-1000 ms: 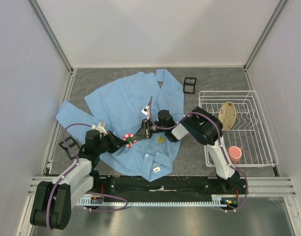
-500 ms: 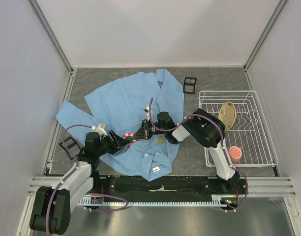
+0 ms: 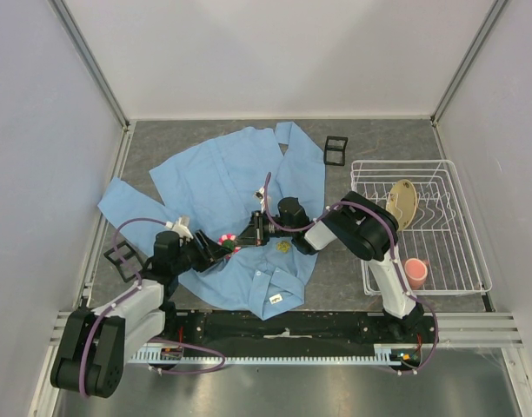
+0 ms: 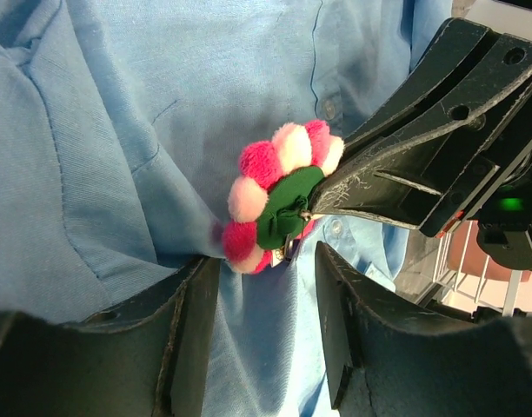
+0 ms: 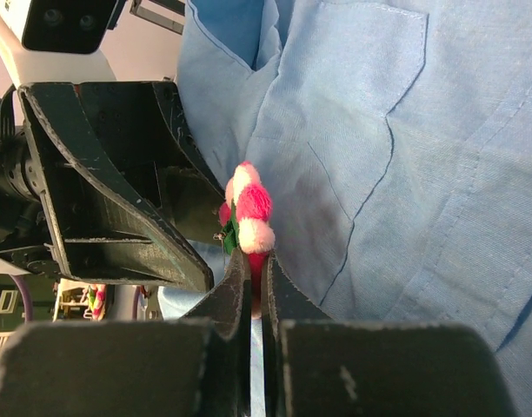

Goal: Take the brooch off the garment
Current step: Remove the brooch from the clothes.

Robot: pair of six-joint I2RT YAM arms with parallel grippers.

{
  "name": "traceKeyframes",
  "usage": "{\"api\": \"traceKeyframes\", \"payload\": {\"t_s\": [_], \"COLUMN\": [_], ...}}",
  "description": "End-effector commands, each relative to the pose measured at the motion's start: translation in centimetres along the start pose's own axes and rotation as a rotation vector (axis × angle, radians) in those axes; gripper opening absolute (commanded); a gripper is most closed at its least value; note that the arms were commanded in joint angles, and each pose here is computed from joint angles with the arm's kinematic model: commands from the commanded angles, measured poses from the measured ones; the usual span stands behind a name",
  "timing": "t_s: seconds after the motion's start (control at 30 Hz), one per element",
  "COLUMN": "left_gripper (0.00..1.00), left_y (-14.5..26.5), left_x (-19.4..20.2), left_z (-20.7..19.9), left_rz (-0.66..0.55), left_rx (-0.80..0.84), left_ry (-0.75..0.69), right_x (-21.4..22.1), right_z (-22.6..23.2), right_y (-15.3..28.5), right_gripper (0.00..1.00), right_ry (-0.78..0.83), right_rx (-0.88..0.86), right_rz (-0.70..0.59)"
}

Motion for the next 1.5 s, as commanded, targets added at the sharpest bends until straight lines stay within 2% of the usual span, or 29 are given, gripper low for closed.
{"api": "traceKeyframes", "payload": {"t_s": [0.0, 0.3, 0.5, 0.7, 1.47], "left_gripper": [0.53, 0.50, 0.54, 0.50, 0.10], "left_y": [-0.5, -0.8, -0.9, -0.9, -0.2], "left_x": [-1.2, -1.1, -1.1, -0.9, -0.7], "left_z": [-1.7, -1.6, -1.6, -1.3, -0.8], "left_rz": [-0.043, -0.044, -0.042, -0.034, -0.065], "left_rx": [0.064, 0.053, 0.044, 0.036, 0.015], "left_ry": [-0.044, -0.039, -0.038, -0.034, -0.047], "right_x": [-1.8, -1.6, -1.5, -1.4, -1.0], "right_z": [1.7, 2.0, 2.0, 2.0, 2.0], "right_y": [-0.1, -0.3, -0.5, -0.4, -0.2], "right_gripper": [0.00, 0.00, 0.00, 0.00, 0.00], "right_ry": [0.067, 0.074, 0.078, 0.078, 0.049], "right_rx": [-0.053, -0.061, -0.056, -0.051, -0.102], "right_rz": [-0.063, -0.049, -0.043, -0.043, -0.056]}}
Point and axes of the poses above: each gripper's point midway between its finger pads, its own y axis back along the fingers, its own z axis along the line the jaws close on, x = y × z, the point moved 7 cm from there along y, back along the fingers, and after that the axes turned 13 degrees about y, right-handed, at the moved point
